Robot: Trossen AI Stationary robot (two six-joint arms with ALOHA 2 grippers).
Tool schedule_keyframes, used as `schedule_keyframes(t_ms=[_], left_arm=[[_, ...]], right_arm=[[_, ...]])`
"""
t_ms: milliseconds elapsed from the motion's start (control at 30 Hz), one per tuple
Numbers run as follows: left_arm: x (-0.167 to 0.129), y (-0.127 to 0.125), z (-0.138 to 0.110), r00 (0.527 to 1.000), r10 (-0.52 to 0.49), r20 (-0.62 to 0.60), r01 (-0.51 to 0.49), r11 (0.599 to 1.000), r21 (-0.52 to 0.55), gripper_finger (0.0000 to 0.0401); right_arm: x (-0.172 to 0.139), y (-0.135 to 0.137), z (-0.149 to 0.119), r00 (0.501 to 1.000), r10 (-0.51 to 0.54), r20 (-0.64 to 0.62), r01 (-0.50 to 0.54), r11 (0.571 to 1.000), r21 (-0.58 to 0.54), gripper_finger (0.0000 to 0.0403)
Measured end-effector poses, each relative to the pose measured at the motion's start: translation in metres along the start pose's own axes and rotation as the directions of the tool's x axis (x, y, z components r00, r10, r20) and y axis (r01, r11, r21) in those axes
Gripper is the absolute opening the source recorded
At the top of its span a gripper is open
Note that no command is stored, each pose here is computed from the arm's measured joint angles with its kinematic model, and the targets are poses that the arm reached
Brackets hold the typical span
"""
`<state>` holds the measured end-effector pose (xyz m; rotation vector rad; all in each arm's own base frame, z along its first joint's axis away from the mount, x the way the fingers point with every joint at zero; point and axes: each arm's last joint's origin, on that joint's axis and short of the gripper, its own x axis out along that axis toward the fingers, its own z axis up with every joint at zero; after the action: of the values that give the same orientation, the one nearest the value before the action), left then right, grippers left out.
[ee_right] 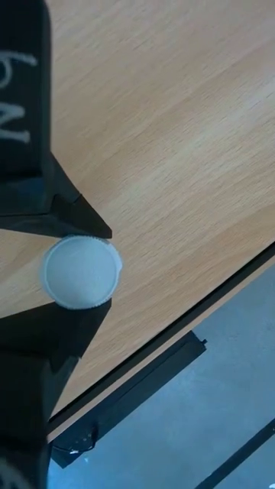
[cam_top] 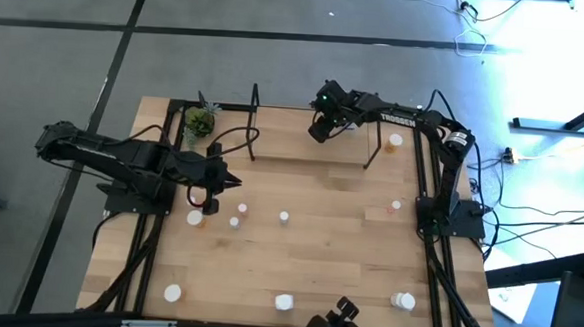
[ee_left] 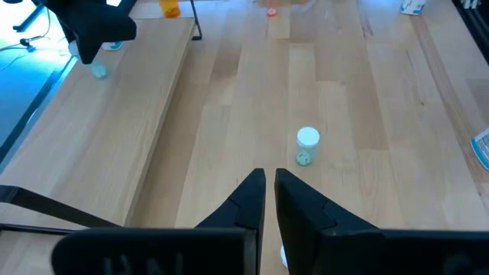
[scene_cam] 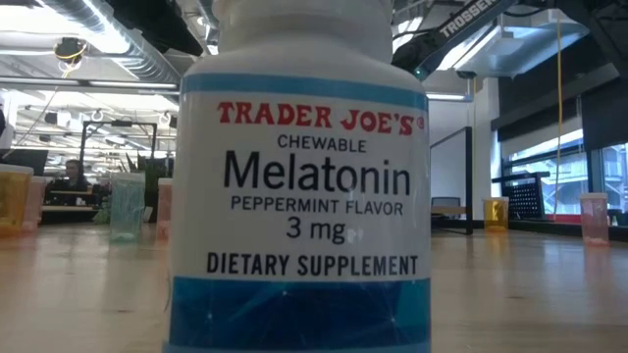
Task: Pick and place medicine bottles onto shelf by color
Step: Put the top green pill bottle on the shelf, then put the middle pink pill bottle on the shelf
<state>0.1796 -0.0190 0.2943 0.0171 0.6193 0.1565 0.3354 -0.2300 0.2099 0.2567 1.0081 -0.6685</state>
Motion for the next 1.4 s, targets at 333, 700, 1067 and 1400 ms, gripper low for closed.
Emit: schedule_keyframes(t_ms=[333, 700, 1067, 1400], left_arm=[[0.0000, 0.0000, 0.0000, 1.000, 0.000, 0.000, 0.000, 1.000, 0.000, 0.0027], [0.0000, 0.0000, 0.0000, 1.000, 0.000, 0.000, 0.000, 1.000, 0.000, 0.0027], [0.0000, 0.0000, 0.0000, 1.000, 0.000, 0.000, 0.000, 1.000, 0.000, 0.0027], [0.0000, -0.0001, 0.0000, 1.000, 0.000, 0.000, 0.000, 1.000, 0.000, 0.0027]], right_arm=[[0.0000, 0.0000, 0.0001, 1.000, 0.000, 0.001, 0.000, 1.000, -0.004, 0.0133], [-0.0002, -0.0010, -0.0001, 0.999, -0.033, 0.000, 0.033, 0.999, 0.027, 0.0136], [-0.0001, -0.0006, 0.0002, 1.000, -0.010, 0.002, 0.010, 1.000, 0.024, 0.0178], [-0.0071, -0.0030, 0.0030, 0.998, -0.063, 0.028, 0.062, 0.998, 0.028, 0.0188]])
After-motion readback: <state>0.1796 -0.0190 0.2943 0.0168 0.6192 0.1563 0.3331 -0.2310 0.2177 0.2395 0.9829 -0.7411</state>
